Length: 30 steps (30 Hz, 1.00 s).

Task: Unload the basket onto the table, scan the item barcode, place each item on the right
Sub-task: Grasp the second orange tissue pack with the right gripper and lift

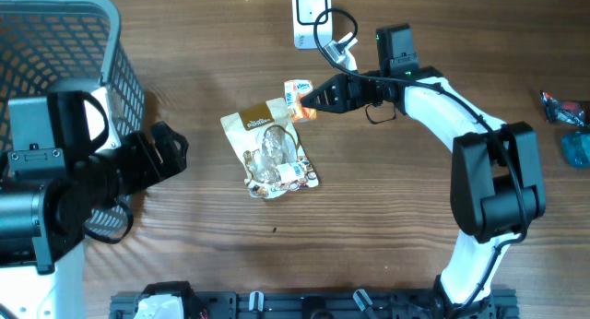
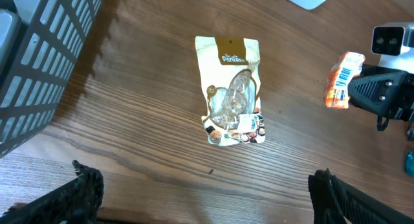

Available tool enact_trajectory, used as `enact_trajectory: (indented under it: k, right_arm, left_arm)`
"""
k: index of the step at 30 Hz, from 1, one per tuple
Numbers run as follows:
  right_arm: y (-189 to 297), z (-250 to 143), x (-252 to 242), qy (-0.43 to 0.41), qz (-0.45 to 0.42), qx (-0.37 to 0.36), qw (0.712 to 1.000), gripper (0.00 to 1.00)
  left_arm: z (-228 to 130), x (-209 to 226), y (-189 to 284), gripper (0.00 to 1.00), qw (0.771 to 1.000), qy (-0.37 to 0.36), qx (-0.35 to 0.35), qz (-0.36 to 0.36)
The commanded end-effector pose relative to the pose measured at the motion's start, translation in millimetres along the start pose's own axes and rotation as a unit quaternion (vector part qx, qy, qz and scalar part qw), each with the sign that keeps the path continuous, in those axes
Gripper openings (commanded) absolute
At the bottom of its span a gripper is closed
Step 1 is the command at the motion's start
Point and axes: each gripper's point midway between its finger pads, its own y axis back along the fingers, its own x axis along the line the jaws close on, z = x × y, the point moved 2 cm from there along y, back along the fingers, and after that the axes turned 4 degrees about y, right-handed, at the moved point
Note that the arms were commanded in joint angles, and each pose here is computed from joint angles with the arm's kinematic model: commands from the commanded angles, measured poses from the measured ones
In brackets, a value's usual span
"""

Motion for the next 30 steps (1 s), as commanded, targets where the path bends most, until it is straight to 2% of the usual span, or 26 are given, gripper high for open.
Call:
enact_trajectory:
  k: [1,7,9,11,14,17,20,21,22,26,27,29,30]
  right_arm:
    - [0,-1,18,0.013,0.032,0.007,0.999,0.04]
    - [0,0,13,0.002,0.015,0.004,1.0,0.05]
    - [1,5,-11,-0.059,-0.063,-0.019,0.996,0.05]
    - [15,15,-56,-0.117,-0.21,-0.075,0.968,0.05]
    - [43,25,-92,-0.127,-0.355,-0.134,0.917,0.05]
    - [91,40,-115,-0.104,-0.515,-0.19,0.829,0.05]
    - [114,74,-109,0.014,-0.609,-0.193,0.769,0.05]
    - [118,88,-102,0.052,-0.635,-0.196,0.745,0.05]
    - [119,95,-98,0.069,-0.647,-0.2,0.733,0.05]
    - [110,153,-55,0.225,-0.698,-0.241,0.636,0.05]
    - [105,164,-43,0.266,-0.71,-0.247,0.604,0.05]
    - [97,175,-33,0.319,-0.726,-0.238,0.561,0.05]
    - [87,181,-32,0.37,-0.731,-0.206,0.535,0.05]
  left_arm:
    - [2,-2,1,1.0,1.0,-0.009,-0.003,-0.002]
    - [2,-2,1,1.0,1.0,-0.009,-0.004,-0.002]
    - [2,-2,1,1.0,1.0,-0.009,-0.004,-0.002]
    - [2,-2,1,1.0,1.0,-0.009,-0.004,-0.002]
    - [2,-2,1,1.0,1.0,-0.009,-0.003,-0.002]
    - [2,-2,1,1.0,1.0,-0.009,-0.004,-0.002]
    - [2,-2,1,1.0,1.0,-0.009,-0.004,-0.002]
    - [2,-2,1,1.0,1.0,-0.009,-0.004,-0.002]
    - [2,-2,1,1.0,1.0,-0.009,-0.004,-0.002]
    - [2,-2,1,1.0,1.0,-0.009,-0.004,-0.002]
    - [2,-2,1,1.0,1.0,-0.009,-0.004,-0.002]
    - [2,-2,1,1.0,1.0,-0.009,-0.003,-0.002]
    - [2,-2,1,1.0,1.0,-0.009,-0.004,-0.002]
